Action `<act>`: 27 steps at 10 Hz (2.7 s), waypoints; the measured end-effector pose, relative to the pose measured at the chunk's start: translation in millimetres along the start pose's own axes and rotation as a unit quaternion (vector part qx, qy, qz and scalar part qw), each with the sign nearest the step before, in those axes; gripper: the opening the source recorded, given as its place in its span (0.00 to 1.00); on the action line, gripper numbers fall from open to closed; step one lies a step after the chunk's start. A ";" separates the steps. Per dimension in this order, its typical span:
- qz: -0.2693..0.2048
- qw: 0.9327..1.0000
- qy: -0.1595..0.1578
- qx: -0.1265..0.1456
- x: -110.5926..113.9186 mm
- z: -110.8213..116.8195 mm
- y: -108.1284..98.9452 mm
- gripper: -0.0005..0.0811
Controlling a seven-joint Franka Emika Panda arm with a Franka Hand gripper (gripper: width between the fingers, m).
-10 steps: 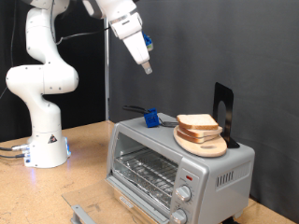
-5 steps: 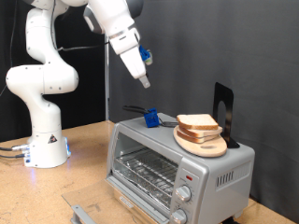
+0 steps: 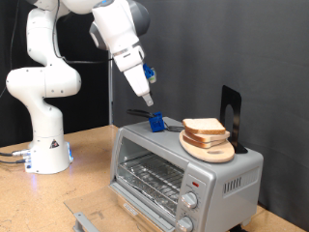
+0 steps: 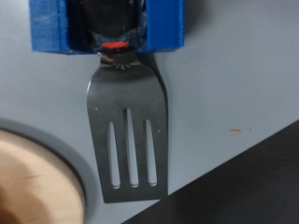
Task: Make a piece of toast with the oven
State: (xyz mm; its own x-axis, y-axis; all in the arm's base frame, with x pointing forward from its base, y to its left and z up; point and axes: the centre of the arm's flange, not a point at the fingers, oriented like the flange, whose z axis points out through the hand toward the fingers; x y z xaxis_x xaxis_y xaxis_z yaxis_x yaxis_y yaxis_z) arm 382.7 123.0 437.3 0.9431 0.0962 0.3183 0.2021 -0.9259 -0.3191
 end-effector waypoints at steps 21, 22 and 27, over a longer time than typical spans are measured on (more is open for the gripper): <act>0.007 1.000 -0.006 -0.006 -7.6 65.5 1.6 0.81; 0.007 1.000 -0.007 -0.005 -7.8 65.6 1.7 0.58; 0.023 1.000 -0.008 -0.007 -7.1 65.1 2.9 0.45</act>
State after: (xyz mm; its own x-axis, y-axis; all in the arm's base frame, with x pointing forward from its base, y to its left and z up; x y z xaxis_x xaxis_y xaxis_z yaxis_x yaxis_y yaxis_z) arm 393.8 143.3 376.0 0.9555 0.0587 0.2891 0.1545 -0.9344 -0.3210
